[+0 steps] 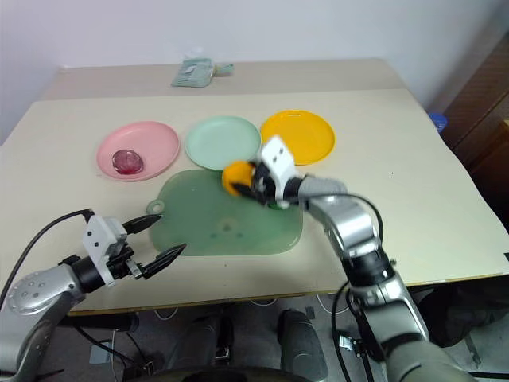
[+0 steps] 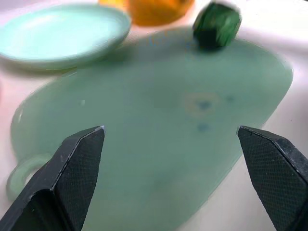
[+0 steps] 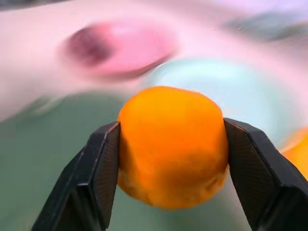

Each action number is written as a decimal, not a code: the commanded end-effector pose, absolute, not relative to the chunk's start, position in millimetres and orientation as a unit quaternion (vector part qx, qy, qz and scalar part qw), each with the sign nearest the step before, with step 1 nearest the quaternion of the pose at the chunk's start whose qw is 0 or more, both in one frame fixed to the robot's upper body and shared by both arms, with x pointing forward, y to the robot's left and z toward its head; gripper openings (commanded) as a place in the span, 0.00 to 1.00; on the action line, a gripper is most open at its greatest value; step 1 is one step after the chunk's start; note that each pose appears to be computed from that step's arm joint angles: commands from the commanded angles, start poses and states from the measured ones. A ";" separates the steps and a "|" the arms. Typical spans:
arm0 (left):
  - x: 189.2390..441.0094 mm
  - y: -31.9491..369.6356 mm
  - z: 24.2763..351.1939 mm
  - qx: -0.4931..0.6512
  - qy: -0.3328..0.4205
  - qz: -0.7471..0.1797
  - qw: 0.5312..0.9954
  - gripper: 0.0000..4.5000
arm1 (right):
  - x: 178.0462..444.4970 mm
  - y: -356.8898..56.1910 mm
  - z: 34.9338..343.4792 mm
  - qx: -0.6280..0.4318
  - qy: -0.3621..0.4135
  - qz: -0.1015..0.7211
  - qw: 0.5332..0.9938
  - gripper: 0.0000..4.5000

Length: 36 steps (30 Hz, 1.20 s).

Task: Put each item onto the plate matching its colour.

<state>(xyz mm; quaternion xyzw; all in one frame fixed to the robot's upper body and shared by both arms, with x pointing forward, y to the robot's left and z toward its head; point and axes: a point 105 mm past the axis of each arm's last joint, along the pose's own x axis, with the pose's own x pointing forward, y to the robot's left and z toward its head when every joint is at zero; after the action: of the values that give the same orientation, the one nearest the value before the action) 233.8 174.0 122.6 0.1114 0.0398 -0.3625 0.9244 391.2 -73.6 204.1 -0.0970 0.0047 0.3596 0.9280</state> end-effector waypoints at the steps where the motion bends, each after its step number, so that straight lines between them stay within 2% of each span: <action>1: 234.8 164.1 132.0 0.113 0.017 -0.368 0.923 1.00 | 427.7 -121.6 210.4 -0.093 0.014 0.247 0.964 0.59; 4: 237.9 158.1 133.4 0.108 0.009 -0.369 0.923 1.00 | 451.6 -143.0 202.7 -0.095 0.038 0.201 0.974 0.59; 11: 241.5 148.5 139.8 0.101 -0.005 -0.369 0.924 1.00 | 472.3 -149.0 189.2 -0.104 0.064 0.189 0.974 0.59; 15: 240.1 147.2 141.0 0.100 -0.005 -0.365 0.925 1.00 | 473.6 -147.5 199.7 -0.094 0.041 0.203 0.974 0.99; 16: 239.6 147.2 141.1 0.100 -0.005 -0.365 0.926 1.00 | 473.4 -146.9 204.1 -0.093 0.030 0.207 0.973 0.99; 18: 238.8 147.8 141.3 0.099 -0.004 -0.362 0.927 1.00 | 466.7 -140.5 217.8 -0.109 -0.011 0.241 0.964 0.99; 21: 238.7 148.6 142.5 0.099 -0.004 -0.360 0.928 1.00 | 440.2 -127.8 225.2 -0.128 -0.051 0.328 0.935 0.99; 23: 239.1 146.4 143.7 0.099 -0.004 -0.366 0.925 1.00 | 400.7 -117.8 215.4 -0.157 -0.062 0.424 0.890 0.99; 25: 239.1 144.1 144.5 0.098 -0.004 -0.375 0.922 1.00 | 368.7 -113.6 200.8 -0.178 -0.052 0.485 0.855 0.99; 27: 239.6 141.8 145.7 0.096 -0.004 -0.385 0.918 1.00 | 348.6 -115.9 184.0 -0.185 -0.025 0.511 0.839 0.99; 31: 239.0 135.4 148.3 0.092 0.001 -0.415 0.905 1.00 | 338.9 -125.6 151.7 -0.215 0.028 0.494 0.842 0.99; 36: 236.7 129.4 149.6 0.094 0.007 -0.438 0.894 1.00 | 340.4 -126.9 140.0 -0.214 0.044 0.482 0.849 0.99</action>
<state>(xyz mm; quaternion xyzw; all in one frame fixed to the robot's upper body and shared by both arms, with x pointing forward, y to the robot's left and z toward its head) 240.5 134.9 140.9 0.0900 0.0210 -0.4241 0.9009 340.9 -132.3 132.0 -0.2040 0.0618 0.4804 0.8508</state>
